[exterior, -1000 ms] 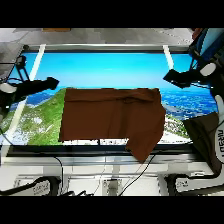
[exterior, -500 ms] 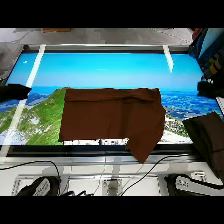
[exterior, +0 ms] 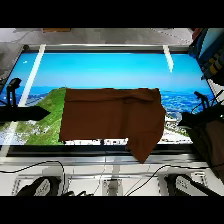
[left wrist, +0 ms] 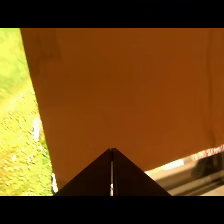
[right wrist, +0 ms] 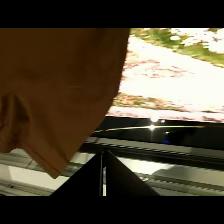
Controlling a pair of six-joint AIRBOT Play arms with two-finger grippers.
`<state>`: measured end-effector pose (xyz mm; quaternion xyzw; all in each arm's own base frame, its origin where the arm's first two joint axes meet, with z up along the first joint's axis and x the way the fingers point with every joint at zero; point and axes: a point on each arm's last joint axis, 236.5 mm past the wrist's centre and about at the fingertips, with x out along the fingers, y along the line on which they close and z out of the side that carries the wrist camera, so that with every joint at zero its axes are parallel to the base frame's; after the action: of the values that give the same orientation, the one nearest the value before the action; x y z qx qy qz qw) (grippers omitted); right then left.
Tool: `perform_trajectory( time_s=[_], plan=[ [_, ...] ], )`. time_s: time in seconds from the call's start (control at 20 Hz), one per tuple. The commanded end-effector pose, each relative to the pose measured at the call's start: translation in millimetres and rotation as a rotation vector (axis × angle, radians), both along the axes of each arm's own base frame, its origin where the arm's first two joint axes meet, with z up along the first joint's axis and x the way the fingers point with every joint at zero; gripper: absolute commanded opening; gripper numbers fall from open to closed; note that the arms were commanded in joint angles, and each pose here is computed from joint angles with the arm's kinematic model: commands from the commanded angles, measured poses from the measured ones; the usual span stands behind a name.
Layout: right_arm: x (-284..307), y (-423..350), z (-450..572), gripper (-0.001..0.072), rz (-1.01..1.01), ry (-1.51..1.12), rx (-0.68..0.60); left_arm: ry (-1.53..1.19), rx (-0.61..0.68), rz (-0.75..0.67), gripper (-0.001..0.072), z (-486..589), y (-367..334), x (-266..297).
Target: Fold the clothes and pants, and hang the long-sleeved shirts on hangers.
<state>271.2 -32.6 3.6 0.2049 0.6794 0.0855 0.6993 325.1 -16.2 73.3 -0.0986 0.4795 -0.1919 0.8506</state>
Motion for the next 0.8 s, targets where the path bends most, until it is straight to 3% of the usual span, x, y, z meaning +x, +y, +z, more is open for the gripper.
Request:
perform_trajectory(
  time_s=[0.0, 0.25, 0.4, 0.45, 0.5, 0.55, 0.7, 0.75],
  plan=[
    [-14.6, 12.9, -20.4, 0.0014, 0.062, 0.002, 0.041, 0.061, 0.009, -0.009, 0.0022, -19.8, 1.0, -6.9],
    [-37.6, 23.2, -61.6, 0.0014, 0.228, -0.034, 0.055, 0.128, 0.126, -0.009, 0.0022, -40.1, 25.6, -16.7],
    [-41.1, 44.8, -86.6, 0.0015, 0.153, -0.061, 0.119, 0.110, 0.133, 0.002, 0.0022, -39.0, 28.0, -12.1],
    [-33.4, 51.7, -90.0, 0.0056, 0.101, -0.092, 0.144, 0.101, 0.137, 0.007, 0.0022, -38.5, 29.1, -9.8],
    [-22.7, 54.0, -92.4, 0.0212, 0.042, -0.127, 0.153, 0.093, 0.140, 0.013, 0.0023, -38.0, 30.4, -7.8],
    [-13.9, 51.5, -95.7, 0.0276, -0.015, -0.148, 0.143, 0.088, 0.142, 0.016, 0.0023, -37.6, 31.0, -6.4],
    [1.0, 31.0, -105.9, 0.0281, -0.154, -0.160, 0.067, 0.076, 0.154, 0.003, 0.0031, -37.5, 32.2, -5.4],
    [4.0, 27.5, -106.7, 0.0299, -0.181, -0.163, 0.056, 0.071, 0.161, -0.002, 0.0128, -37.4, 32.8, -4.8]
  ],
)
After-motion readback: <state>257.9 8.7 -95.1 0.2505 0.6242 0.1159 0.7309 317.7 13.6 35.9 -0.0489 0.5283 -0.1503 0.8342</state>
